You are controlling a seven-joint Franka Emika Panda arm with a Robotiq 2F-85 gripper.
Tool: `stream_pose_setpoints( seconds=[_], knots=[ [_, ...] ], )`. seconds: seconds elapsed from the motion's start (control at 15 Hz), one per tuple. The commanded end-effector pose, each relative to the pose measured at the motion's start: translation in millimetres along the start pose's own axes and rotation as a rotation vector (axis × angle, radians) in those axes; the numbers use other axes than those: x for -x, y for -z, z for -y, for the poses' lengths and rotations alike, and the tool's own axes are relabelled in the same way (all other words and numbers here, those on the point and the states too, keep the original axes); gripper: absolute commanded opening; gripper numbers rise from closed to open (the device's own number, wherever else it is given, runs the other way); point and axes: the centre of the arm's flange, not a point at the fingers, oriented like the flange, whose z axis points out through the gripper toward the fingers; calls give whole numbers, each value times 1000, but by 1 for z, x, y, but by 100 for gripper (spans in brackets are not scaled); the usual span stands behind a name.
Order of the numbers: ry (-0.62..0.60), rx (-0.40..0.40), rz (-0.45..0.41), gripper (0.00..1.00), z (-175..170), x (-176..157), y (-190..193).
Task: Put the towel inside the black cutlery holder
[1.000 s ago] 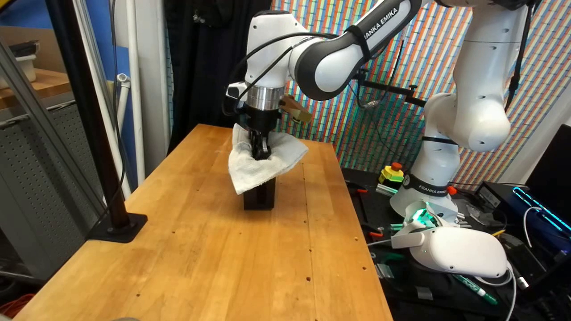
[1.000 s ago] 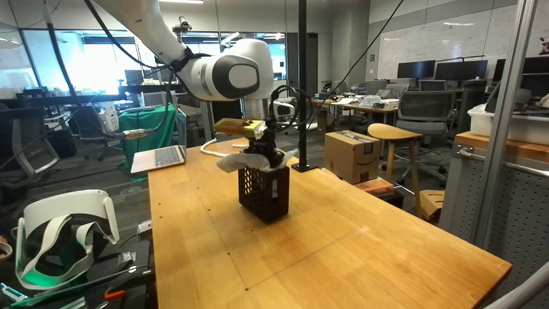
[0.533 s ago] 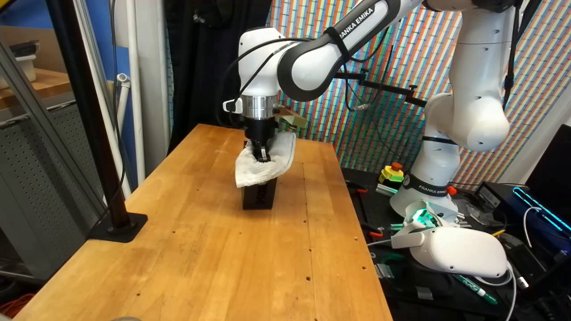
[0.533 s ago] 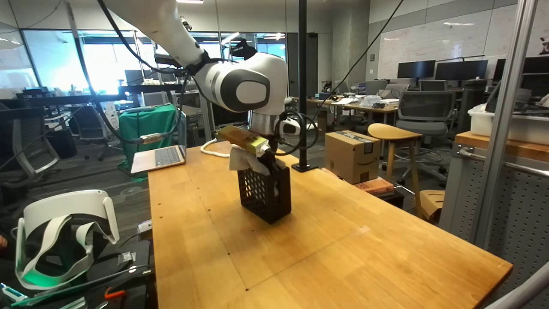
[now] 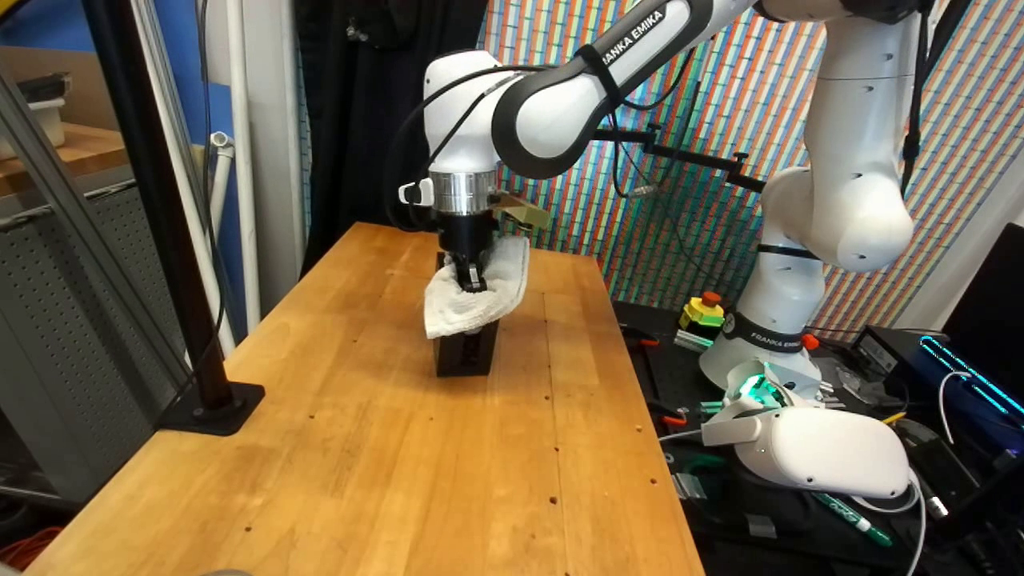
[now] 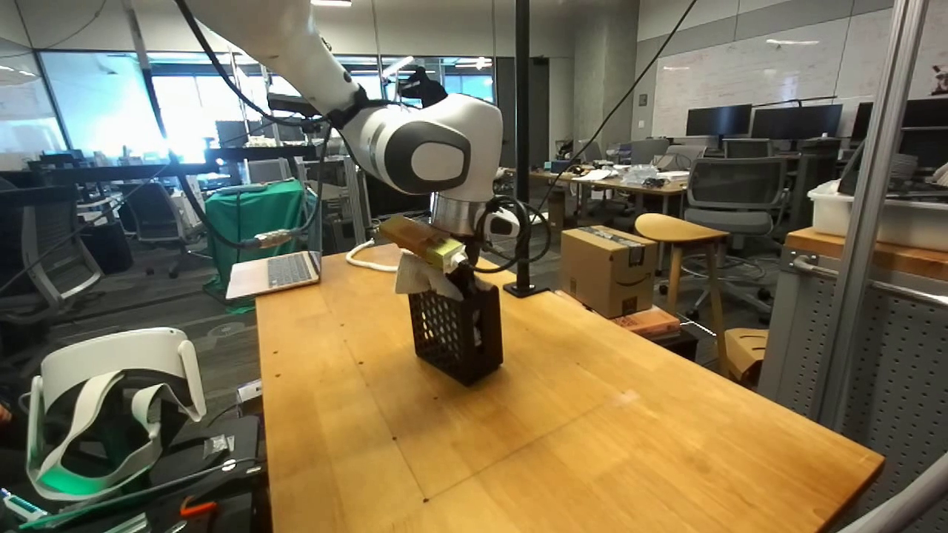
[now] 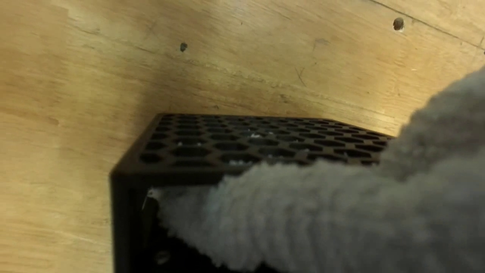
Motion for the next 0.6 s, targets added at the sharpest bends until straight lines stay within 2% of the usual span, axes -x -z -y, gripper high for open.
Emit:
stream_pose_setpoints(
  seconds=[0.0, 0.27, 0.53],
  knots=[
    [35, 140, 0, 5, 37, 14, 34],
    [64, 271, -11, 5, 73, 25, 68],
    [65, 368, -46, 5, 100, 50, 103]
  ],
)
